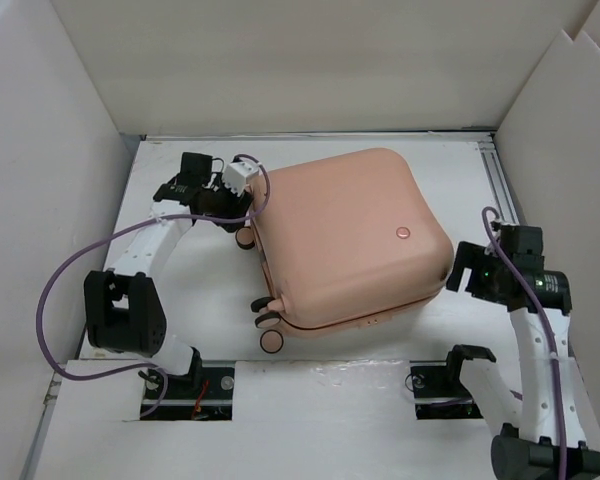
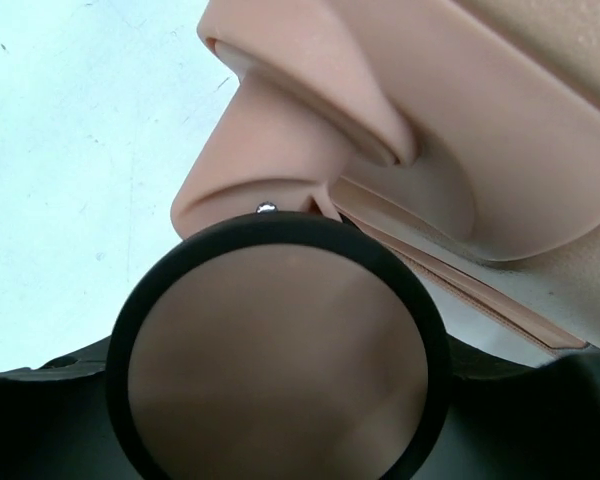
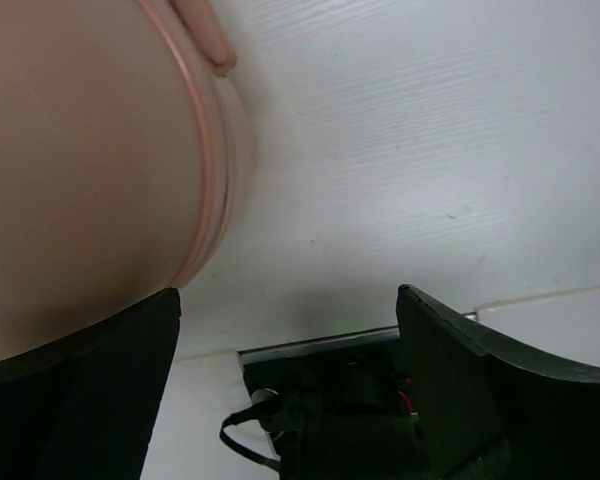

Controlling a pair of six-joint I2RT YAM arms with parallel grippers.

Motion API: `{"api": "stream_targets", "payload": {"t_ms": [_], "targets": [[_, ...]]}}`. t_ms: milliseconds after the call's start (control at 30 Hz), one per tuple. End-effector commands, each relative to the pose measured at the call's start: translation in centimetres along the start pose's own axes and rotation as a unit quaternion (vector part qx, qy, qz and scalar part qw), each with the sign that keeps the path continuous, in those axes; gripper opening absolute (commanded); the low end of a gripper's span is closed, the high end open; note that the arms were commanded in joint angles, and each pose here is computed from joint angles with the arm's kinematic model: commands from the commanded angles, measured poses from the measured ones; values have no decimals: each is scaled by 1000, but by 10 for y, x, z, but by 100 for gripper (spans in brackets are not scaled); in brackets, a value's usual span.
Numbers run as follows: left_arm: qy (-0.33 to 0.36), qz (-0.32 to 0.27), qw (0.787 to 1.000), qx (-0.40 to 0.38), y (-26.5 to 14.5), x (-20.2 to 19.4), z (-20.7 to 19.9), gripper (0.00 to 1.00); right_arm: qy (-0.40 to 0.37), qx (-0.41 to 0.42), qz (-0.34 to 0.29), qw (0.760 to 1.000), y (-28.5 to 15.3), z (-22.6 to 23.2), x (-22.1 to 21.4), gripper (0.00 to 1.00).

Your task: Pack the luggage

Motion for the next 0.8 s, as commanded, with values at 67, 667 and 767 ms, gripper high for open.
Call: {"api": "stream_targets", "payload": {"t_ms": [67, 667, 767], "targets": [[-12, 21, 999, 45, -21, -14, 7, 0, 41, 98, 22, 994, 37, 47, -17, 93], [255, 21, 949, -186, -92, -50, -161, 14, -191, 235, 8, 953, 128, 306, 153, 93], [281, -13, 931, -234, -118, -38, -200, 53, -203, 228, -16, 952, 115, 296, 164, 93]]}}
Point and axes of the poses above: each gripper's point midway between its finger pads, its own y axis out along the fingers, its own z axis along the line the jaws close on, x = y × z, the point moved 5 cm from there along -y, back along the fingers, and after that the axes turned 10 degrees about y, right-handed, at the moved point
